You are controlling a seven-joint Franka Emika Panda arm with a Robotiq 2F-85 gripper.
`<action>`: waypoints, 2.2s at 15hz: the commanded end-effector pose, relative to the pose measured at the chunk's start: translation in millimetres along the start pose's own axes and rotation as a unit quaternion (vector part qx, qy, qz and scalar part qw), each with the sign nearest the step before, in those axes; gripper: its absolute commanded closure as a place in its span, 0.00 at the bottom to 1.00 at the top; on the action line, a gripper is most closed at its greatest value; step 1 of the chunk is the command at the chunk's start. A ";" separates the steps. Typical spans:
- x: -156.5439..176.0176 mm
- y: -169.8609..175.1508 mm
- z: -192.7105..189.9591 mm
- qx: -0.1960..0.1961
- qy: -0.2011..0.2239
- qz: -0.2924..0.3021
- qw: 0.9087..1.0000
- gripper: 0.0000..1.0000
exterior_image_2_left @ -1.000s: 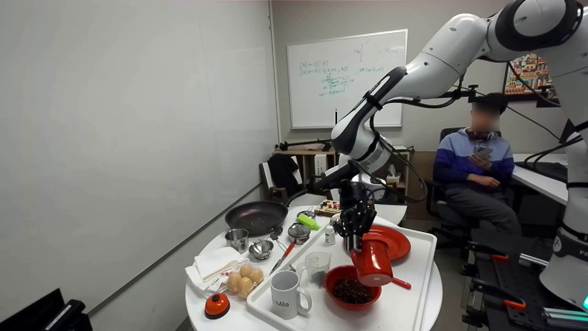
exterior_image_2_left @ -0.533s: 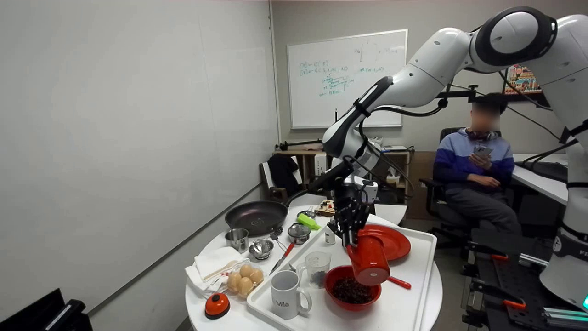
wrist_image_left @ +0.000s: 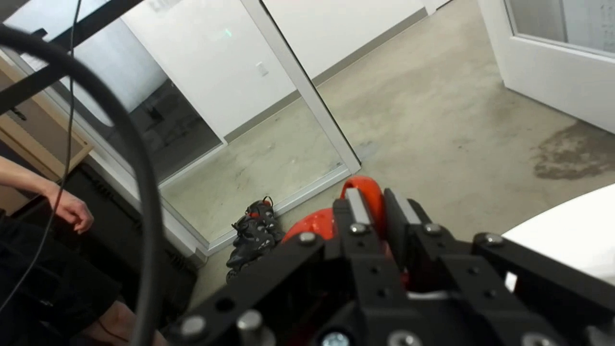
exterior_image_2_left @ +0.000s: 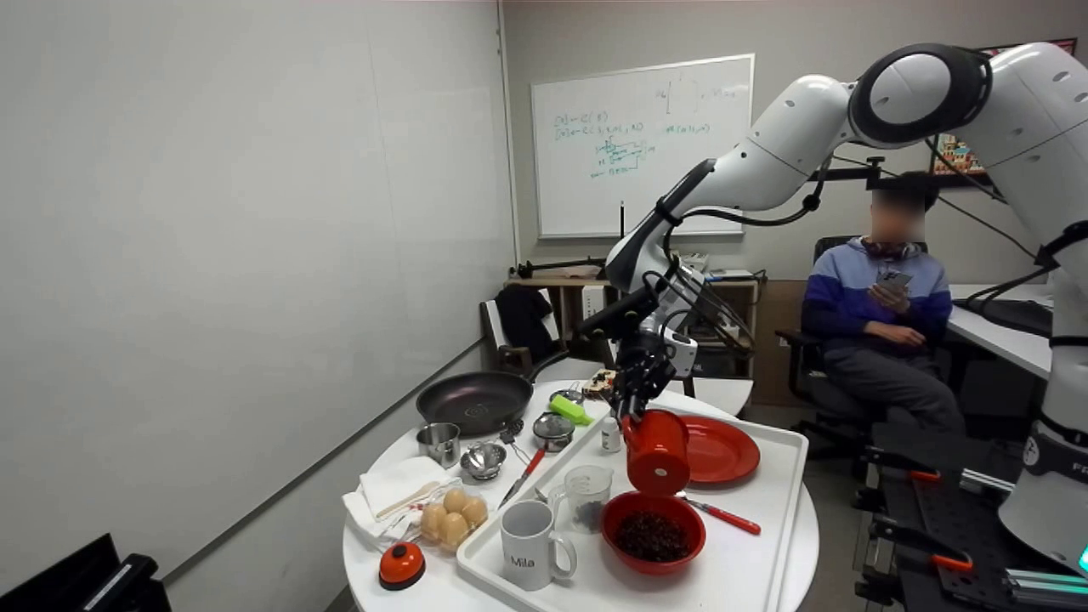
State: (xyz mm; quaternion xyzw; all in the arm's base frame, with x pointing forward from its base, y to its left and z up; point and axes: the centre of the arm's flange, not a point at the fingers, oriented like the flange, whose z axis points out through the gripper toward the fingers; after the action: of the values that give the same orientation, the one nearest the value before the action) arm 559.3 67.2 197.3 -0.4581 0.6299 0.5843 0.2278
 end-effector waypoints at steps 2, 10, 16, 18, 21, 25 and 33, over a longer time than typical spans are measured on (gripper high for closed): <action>2.7 -7.5 -20.5 -0.006 -0.054 -0.023 0.998 0.91; 6.1 -11.2 -17.4 -0.039 -0.071 -0.005 0.997 0.91; 12.7 -5.2 -16.0 -0.058 -0.086 -0.012 0.994 0.91; 13.7 -5.6 -15.4 -0.066 -0.091 -0.007 0.994 0.91; 15.7 -11.6 -14.8 -0.072 -0.091 0.016 0.993 0.91; 19.4 -30.7 -12.2 -0.074 -0.088 0.059 0.992 0.91; 22.4 -42.8 -6.4 0.028 -0.013 0.073 0.997 0.85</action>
State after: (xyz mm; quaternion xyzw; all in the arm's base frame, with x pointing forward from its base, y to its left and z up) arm 586.3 58.6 157.7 -0.3971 0.6748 0.5872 0.2054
